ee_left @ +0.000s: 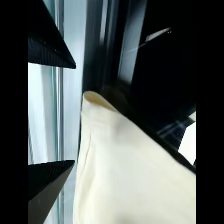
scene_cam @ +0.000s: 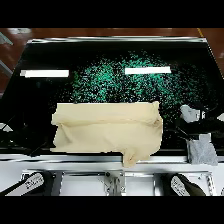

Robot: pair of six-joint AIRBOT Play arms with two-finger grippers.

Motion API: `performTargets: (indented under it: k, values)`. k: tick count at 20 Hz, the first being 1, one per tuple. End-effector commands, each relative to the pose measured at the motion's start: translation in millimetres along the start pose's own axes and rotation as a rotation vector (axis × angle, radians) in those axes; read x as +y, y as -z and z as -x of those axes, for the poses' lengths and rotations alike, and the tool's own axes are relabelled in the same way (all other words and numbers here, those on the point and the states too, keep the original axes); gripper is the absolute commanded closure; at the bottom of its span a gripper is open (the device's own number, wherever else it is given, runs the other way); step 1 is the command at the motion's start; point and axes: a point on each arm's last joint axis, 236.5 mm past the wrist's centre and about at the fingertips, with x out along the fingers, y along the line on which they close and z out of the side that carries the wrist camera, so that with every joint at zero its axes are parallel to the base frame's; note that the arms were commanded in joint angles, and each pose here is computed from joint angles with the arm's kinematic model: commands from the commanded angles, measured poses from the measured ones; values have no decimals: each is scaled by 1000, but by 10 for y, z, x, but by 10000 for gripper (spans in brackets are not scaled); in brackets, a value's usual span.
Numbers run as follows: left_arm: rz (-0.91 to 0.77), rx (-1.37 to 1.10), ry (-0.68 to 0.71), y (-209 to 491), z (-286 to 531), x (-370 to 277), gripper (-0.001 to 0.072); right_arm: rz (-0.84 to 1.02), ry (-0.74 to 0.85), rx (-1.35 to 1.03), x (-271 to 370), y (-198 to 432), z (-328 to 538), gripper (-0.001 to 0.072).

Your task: Fold the shirts.

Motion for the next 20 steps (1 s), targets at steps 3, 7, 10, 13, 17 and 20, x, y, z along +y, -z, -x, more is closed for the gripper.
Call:
performTargets:
  k: [3,7,10,13,17,20]
  values:
    - [27,-137,83,-308,-22,-212,33,-8,-45,-5,66,32,-46,148]
    - [-25,-123,93,-307,-115,-408,132,-8,-47,2,69,48,-46,148]
    - [-73,-88,160,-242,-200,-714,592,-11,-42,4,58,52,-47,148]
    - [-131,-77,263,-188,-163,-1000,670,-10,-12,61,-20,194,-59,147]
    - [-161,-99,263,-198,-85,-1039,671,-39,-27,282,-8,895,-292,148]
    - [-178,-124,264,-203,-29,-1067,671,-23,102,206,-281,966,-593,148]
